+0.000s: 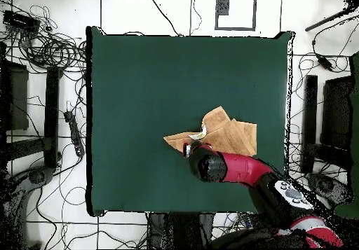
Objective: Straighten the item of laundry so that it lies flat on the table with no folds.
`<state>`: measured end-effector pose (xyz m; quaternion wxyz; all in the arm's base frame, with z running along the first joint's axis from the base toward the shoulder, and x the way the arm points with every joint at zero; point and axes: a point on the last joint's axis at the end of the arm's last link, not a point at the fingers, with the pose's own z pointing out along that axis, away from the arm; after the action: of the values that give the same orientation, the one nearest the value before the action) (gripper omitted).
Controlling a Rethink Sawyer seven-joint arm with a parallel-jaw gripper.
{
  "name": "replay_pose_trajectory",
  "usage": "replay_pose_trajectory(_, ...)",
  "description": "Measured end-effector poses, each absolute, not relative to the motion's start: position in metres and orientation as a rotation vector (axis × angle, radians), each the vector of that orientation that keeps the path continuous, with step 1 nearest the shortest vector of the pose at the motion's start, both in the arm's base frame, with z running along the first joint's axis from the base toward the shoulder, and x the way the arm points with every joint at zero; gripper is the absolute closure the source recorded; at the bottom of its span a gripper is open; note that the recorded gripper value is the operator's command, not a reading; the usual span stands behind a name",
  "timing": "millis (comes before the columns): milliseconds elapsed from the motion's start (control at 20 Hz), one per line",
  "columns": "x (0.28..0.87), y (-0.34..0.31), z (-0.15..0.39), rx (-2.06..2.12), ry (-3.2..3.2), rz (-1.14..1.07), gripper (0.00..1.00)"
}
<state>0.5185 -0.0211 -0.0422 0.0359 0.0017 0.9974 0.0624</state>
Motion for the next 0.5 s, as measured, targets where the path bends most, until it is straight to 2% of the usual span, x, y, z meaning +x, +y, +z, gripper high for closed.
replay_pose_trajectory(250,0.5161,-0.0207,-0.0423,-0.018,3.047,0.186,0.0)
replay_pose_trajectory(300,0.5141,-0.022,-0.0428,-0.03,3.032,0.177,1.0)
replay_pose_trajectory(500,0.5117,-0.0216,-0.0431,-0.044,3.014,0.171,1.0)
